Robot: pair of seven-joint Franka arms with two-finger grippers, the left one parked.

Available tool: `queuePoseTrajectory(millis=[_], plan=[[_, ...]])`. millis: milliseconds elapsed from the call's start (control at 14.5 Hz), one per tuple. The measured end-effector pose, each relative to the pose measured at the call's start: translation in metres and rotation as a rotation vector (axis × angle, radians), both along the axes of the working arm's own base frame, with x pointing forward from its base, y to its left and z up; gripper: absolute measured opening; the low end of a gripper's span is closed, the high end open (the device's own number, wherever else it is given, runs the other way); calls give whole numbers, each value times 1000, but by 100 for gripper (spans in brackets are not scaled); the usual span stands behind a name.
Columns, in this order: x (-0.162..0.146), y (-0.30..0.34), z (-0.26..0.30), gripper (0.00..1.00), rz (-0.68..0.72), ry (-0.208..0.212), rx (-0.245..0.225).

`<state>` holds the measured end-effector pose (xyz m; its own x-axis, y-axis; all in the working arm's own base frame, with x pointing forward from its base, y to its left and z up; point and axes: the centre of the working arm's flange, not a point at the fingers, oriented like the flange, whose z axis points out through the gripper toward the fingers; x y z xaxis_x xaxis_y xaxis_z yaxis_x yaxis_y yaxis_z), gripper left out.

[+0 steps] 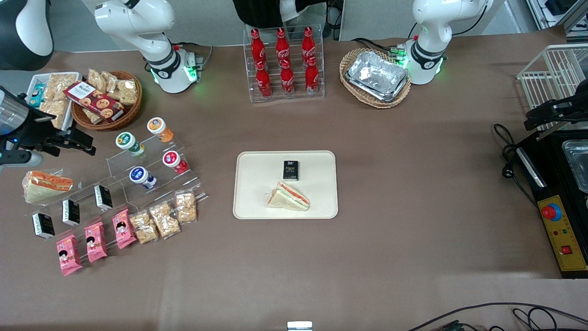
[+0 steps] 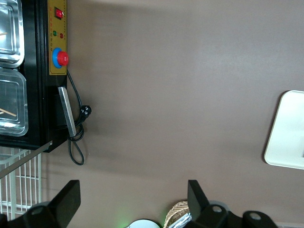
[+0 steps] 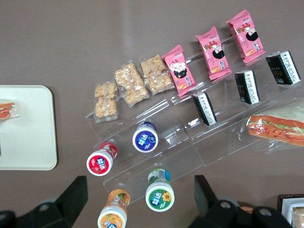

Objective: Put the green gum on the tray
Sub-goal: 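Move the right gripper over the rack toward the green-labelled bottle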

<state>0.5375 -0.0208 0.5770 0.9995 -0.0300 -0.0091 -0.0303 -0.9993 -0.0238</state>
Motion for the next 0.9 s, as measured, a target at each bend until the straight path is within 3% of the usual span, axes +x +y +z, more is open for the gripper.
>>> queuePoseTrajectory(millis=[690, 897], plan=[[10, 15, -10, 100, 28, -5, -3], [1, 6, -8, 100, 47, 27, 2]])
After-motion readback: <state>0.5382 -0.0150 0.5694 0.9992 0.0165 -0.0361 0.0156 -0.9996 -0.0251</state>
